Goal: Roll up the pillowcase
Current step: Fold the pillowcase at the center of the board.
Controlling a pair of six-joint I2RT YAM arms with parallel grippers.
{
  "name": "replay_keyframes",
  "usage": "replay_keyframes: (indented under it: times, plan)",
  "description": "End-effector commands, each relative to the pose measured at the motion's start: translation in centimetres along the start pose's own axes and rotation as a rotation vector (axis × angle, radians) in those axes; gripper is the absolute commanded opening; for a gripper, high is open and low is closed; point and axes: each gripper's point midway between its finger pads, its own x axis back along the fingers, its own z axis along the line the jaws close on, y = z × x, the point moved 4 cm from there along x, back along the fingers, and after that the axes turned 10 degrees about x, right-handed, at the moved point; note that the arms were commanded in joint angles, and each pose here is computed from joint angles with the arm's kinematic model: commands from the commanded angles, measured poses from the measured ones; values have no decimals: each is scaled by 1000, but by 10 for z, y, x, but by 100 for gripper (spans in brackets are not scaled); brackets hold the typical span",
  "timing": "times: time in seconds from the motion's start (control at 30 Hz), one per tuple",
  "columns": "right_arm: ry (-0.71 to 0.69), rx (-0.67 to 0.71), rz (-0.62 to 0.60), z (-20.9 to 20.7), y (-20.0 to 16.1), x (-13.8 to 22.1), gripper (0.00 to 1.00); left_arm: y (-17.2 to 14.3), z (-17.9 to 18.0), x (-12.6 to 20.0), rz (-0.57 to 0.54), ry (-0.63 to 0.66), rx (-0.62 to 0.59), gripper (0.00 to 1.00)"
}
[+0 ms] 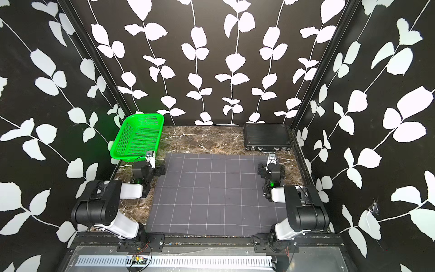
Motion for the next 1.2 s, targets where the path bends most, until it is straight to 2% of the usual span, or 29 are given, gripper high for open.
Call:
replay_keyframes:
  times: [0.0,0.27,0.33,0.4,0.43,0.47,0.63,0.77,0.83,0.9,0.97,1.07,1.17]
  plan:
    - [-18,-13,-38,-3,13,-3,99,12,-3,1,-38,-17,-6,99]
    - [-10,-17,-33,-3,13,-4,99,11,-3,2,-40,-18,-9,99]
    - [-6,-19,-36,-4,12,-3,99,14,-10,2,-30,-61,-30,99]
    - [-9,-19,-37,-7,23,-3,99,27,-10,4,-24,-65,-32,99]
    - [23,0,-12,-5,27,-2,99,31,-13,6,14,-76,-36,99]
    - [67,18,-18,-1,35,1,99,41,-15,11,22,-84,-40,99]
    - [179,68,-38,2,60,32,99,88,-27,52,-74,-113,-7,99]
    - [268,71,5,0,80,65,99,112,-42,85,-60,-161,-21,99]
    - [308,81,35,-1,84,79,99,121,-47,100,-56,-182,13,99]
    - [341,92,102,-1,80,88,99,119,-54,110,-9,-224,39,99]
    - [370,93,170,-1,76,95,99,107,-65,115,87,-255,42,97]
    - [398,72,287,-5,68,101,99,85,-78,117,224,-250,62,96]
    - [408,29,379,-10,62,97,97,74,-84,109,302,-223,107,94]
